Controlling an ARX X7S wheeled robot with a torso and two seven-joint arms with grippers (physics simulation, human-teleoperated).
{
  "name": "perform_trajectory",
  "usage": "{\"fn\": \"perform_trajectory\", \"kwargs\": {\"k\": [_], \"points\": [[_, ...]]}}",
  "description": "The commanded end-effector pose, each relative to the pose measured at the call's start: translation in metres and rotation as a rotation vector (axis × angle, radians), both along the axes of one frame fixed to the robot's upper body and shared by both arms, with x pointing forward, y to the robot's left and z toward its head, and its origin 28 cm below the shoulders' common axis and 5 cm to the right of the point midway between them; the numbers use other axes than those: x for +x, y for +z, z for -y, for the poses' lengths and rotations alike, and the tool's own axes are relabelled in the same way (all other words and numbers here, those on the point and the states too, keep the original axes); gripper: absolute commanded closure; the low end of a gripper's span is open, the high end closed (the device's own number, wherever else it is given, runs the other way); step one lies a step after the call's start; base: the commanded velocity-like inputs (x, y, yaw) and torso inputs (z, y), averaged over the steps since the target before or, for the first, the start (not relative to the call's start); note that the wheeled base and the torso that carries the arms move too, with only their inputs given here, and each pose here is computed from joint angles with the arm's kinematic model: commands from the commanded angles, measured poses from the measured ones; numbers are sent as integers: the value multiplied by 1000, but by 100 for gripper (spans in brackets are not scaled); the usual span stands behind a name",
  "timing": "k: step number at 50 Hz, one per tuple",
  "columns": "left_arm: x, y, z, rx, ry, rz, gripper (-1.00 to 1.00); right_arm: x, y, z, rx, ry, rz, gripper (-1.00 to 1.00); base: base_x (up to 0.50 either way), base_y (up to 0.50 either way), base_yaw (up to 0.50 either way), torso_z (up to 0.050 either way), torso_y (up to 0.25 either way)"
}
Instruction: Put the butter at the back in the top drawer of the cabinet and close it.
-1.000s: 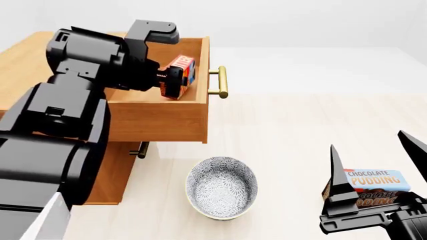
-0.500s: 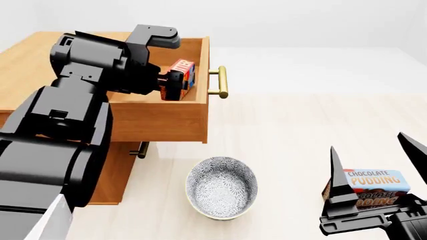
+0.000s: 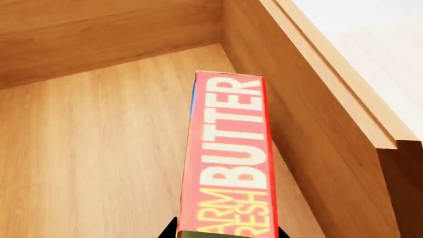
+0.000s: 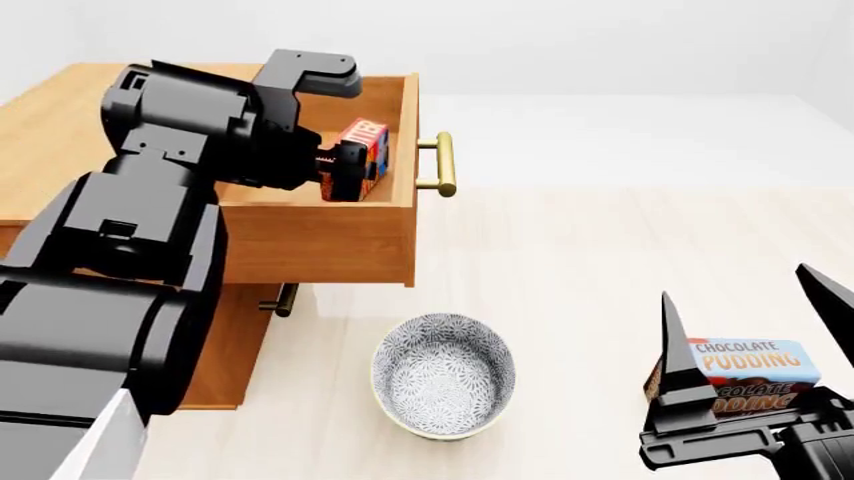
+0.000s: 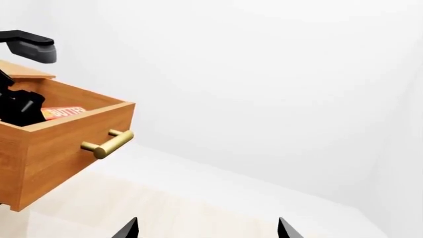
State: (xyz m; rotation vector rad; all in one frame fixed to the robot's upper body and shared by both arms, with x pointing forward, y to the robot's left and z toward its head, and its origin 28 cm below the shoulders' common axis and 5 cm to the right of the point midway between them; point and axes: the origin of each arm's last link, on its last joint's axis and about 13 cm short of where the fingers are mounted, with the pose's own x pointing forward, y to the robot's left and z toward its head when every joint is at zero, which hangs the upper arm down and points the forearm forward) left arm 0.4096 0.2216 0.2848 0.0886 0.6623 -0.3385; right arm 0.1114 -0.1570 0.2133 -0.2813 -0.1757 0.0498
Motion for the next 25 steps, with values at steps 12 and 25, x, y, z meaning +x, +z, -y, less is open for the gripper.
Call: {"fn": "perform_trajectory", "kwargs": {"k": [12, 25], "points": [[-3, -10, 0, 5, 6, -70, -100, 0, -1, 0, 0, -1, -1, -100, -1, 0, 0, 0, 0], [-2, -9, -1, 4, 5, -60, -100, -1, -1, 0, 1, 0, -2, -100, 0, 0, 0, 0, 0]]}}
